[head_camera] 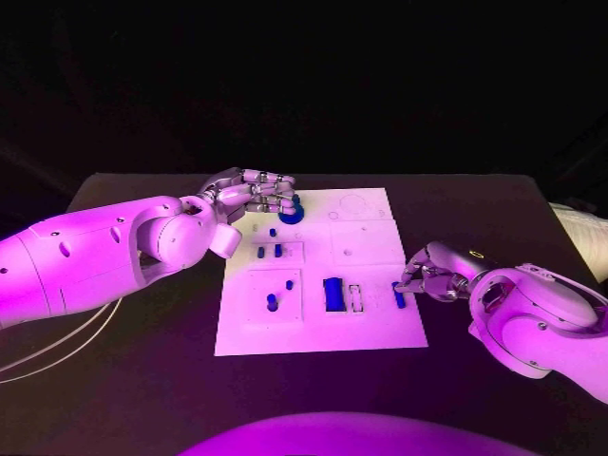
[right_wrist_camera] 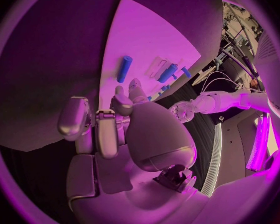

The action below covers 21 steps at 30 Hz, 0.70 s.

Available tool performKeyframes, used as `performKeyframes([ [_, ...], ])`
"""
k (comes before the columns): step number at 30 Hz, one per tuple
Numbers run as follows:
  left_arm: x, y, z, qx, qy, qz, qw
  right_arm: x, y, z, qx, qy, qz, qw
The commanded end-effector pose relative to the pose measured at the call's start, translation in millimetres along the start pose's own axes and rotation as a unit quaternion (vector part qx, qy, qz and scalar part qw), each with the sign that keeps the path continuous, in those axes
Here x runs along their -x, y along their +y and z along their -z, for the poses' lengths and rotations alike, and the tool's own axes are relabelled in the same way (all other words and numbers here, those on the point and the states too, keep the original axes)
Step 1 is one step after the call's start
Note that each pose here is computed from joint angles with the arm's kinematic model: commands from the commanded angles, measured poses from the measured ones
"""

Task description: Assemble the parts on the task board

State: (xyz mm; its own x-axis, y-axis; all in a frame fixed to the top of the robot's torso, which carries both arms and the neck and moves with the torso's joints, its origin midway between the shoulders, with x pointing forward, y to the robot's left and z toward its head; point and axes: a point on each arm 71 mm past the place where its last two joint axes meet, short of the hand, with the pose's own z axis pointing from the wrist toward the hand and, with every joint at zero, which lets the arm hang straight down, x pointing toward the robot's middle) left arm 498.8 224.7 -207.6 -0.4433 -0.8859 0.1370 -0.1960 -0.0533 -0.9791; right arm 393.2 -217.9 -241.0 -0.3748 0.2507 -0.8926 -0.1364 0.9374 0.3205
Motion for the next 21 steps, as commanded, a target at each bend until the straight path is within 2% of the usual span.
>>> performKeyframes([
  [1,-2.3,-0.8,-0.3,-0.003,0.01,0.004,1.0,-4.9,-1,-1.5,-0.013,0.014,0.042,0.999],
  [21,-1.9,-0.7,-0.3,-0.003,0.01,0.004,1.0,-17.4,3,-9.0,-0.021,0.044,0.091,0.995],
])
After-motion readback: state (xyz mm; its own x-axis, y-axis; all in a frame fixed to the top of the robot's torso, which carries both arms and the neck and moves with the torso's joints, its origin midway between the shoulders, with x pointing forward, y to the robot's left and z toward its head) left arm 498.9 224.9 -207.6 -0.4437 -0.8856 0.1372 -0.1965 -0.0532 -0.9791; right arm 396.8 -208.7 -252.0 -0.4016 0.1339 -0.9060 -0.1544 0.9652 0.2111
